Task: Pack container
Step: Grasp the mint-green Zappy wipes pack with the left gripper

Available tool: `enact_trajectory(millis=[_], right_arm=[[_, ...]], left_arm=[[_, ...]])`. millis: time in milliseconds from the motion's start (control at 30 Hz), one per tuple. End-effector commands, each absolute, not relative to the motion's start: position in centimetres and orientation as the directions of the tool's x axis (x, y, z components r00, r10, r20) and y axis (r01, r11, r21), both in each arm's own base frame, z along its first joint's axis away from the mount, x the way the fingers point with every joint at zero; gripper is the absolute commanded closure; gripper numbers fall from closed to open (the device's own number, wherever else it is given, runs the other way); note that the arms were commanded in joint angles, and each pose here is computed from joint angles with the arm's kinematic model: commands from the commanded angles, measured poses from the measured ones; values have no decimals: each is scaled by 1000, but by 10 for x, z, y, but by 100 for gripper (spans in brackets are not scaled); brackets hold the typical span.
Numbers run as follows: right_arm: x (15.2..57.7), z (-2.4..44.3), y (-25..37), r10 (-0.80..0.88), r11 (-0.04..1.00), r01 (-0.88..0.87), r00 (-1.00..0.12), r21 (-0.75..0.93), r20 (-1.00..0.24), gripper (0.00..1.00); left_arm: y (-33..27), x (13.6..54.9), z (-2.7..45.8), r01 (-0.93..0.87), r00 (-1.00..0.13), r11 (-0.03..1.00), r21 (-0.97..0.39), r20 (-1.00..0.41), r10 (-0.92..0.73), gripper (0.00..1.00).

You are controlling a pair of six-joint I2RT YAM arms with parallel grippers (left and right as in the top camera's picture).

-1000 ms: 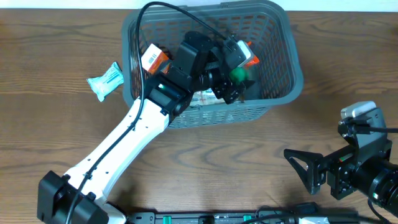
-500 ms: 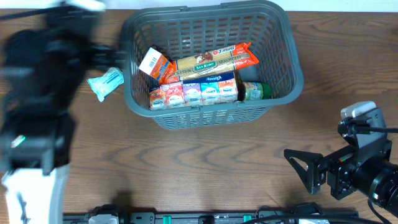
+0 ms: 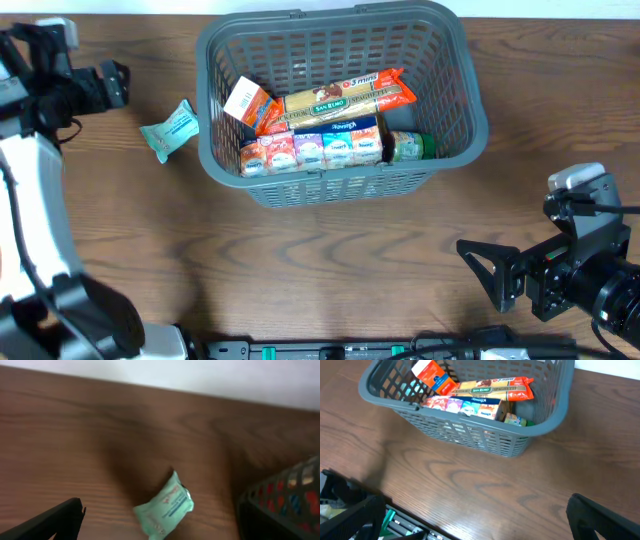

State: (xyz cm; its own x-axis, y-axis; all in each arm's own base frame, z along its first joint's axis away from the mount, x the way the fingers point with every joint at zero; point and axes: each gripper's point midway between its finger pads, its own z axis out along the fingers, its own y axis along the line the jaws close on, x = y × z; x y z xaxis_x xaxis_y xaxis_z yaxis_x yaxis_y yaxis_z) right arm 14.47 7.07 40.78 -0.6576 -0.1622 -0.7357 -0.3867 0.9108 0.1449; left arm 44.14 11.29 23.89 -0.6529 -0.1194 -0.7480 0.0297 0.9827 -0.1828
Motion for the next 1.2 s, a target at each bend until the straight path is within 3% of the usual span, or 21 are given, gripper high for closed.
enact_trajectory(millis=[0, 433, 800, 1167], right_arm=[[145, 409, 70, -151, 914, -377, -661, 152, -735, 1], [145, 409, 70, -151, 914, -377, -661, 151, -735, 1], [145, 409, 70, -151, 914, -377, -661, 151, -735, 1], [145, 409, 70, -151, 914, -377, -661, 151, -735, 1]], left_arm=[[98, 450, 222, 179, -657, 961, -210, -753, -42, 2], [91, 465, 107, 171, -804, 900, -401, -585, -108, 1], [102, 457, 53, 73, -885, 946, -315, -458, -84, 2], [86, 453, 26, 78, -915, 936, -344, -397, -70, 1]])
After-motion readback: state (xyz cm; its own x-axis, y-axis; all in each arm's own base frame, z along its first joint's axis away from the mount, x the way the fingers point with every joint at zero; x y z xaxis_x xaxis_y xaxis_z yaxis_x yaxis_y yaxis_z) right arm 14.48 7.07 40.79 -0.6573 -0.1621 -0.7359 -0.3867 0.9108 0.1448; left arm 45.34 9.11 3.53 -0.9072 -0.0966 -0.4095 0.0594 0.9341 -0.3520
